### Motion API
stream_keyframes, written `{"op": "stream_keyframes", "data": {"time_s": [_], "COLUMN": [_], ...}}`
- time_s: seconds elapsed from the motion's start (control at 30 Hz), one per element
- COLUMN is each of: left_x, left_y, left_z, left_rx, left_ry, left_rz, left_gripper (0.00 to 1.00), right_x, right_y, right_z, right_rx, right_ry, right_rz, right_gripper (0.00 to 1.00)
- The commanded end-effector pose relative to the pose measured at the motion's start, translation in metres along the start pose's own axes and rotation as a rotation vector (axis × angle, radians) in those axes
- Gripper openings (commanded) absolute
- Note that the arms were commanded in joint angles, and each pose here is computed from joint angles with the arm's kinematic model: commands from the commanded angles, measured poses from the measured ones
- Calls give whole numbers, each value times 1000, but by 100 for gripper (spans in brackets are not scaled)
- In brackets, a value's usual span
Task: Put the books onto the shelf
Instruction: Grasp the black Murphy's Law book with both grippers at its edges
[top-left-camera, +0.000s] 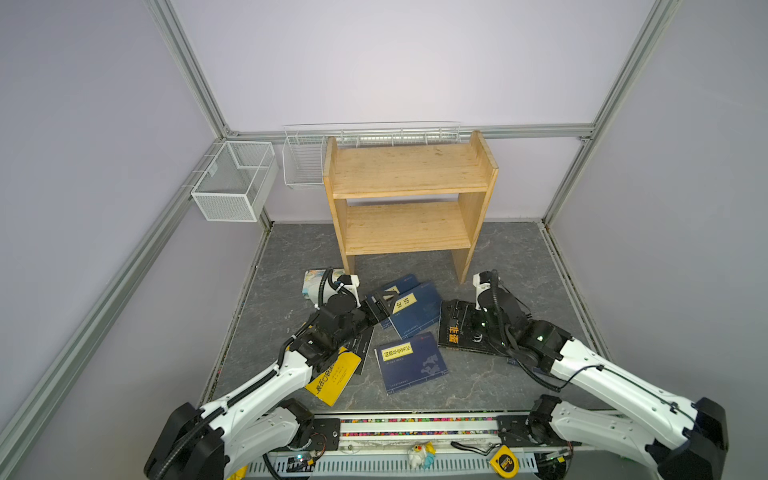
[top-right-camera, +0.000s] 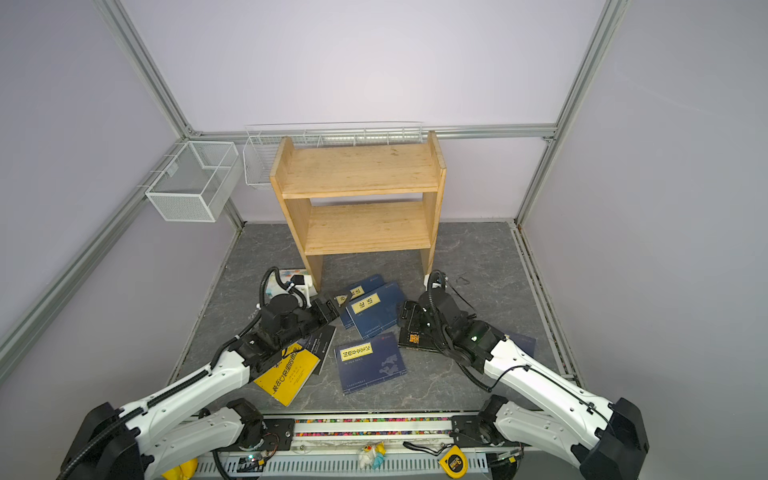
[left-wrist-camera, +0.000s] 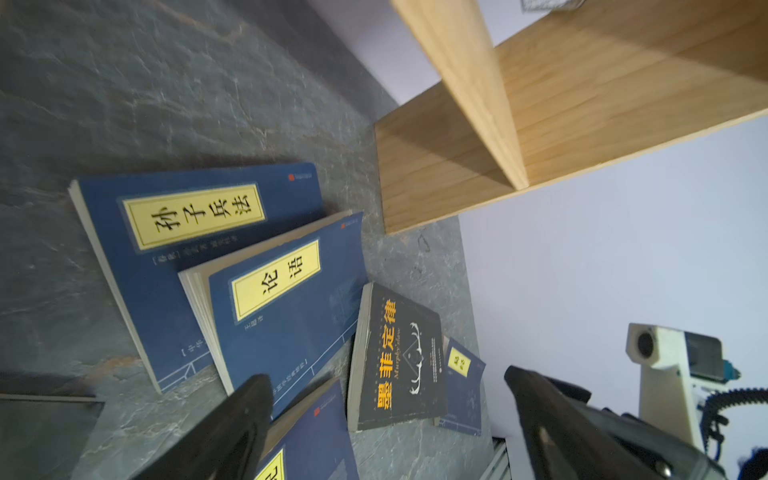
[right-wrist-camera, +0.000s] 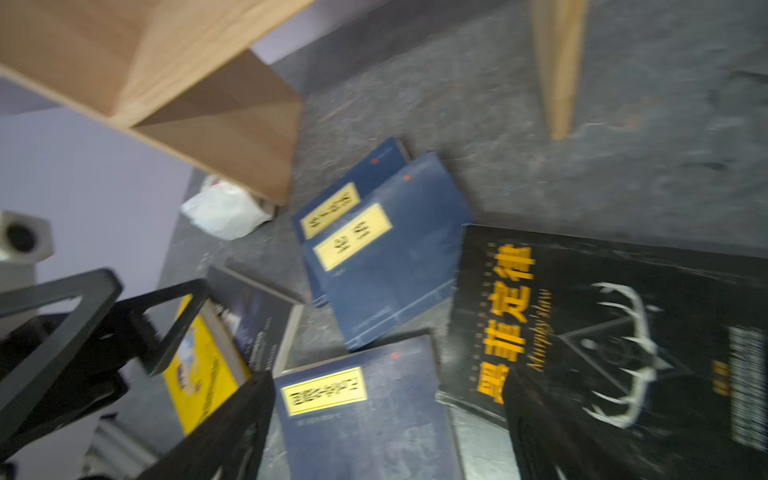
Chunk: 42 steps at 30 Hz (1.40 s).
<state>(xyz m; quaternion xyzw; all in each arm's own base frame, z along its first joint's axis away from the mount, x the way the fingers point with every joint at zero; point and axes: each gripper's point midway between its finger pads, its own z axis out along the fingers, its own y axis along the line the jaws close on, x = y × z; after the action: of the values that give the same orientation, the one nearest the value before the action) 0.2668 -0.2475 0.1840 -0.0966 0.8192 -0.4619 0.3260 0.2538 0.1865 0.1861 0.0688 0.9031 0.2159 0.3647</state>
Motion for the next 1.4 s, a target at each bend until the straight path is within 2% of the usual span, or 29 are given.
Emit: {"op": "stream_keyframes", "data": {"time_s": [0.0,0.03,0.23,0.3,0.33,0.37,0.57,0.8,1.17,1.27,1.37], "left_x": [12,19,55,65,72,79,119,139,158,161,157], "left_y": [-22,-24,-41,-43,-44,-43,-27,-15,12,11,-7], "left_z": [14,21,59,73,80,88,121,144,167,171,172], "left_rx": [62,53,55,64,76,77,43,2,-57,-35,35], "left_ry": [105,140,318,355,384,410,519,553,594,598,577], "left_rz": [53,84,218,232,238,236,266,267,220,199,186], "left_gripper": [89,88,89,90,97,100,99,99,99,97,94], "right_x": [-6,-7,8,16,19,22,28,46,71,80,81], "right_y": [-70,-86,-120,-131,-135,-139,-151,-165,-171,-165,-161], "right_z": [-8,-10,9,13,15,17,25,36,65,78,84], "right_rx": [316,373,358,366,368,364,369,408,370,316,295], "right_ry": [7,23,107,124,130,141,166,226,303,341,360], "right_rz": [-2,24,123,140,150,162,180,205,237,240,232], "right_gripper": [89,89,89,89,89,89,91,91,93,100,94]}}
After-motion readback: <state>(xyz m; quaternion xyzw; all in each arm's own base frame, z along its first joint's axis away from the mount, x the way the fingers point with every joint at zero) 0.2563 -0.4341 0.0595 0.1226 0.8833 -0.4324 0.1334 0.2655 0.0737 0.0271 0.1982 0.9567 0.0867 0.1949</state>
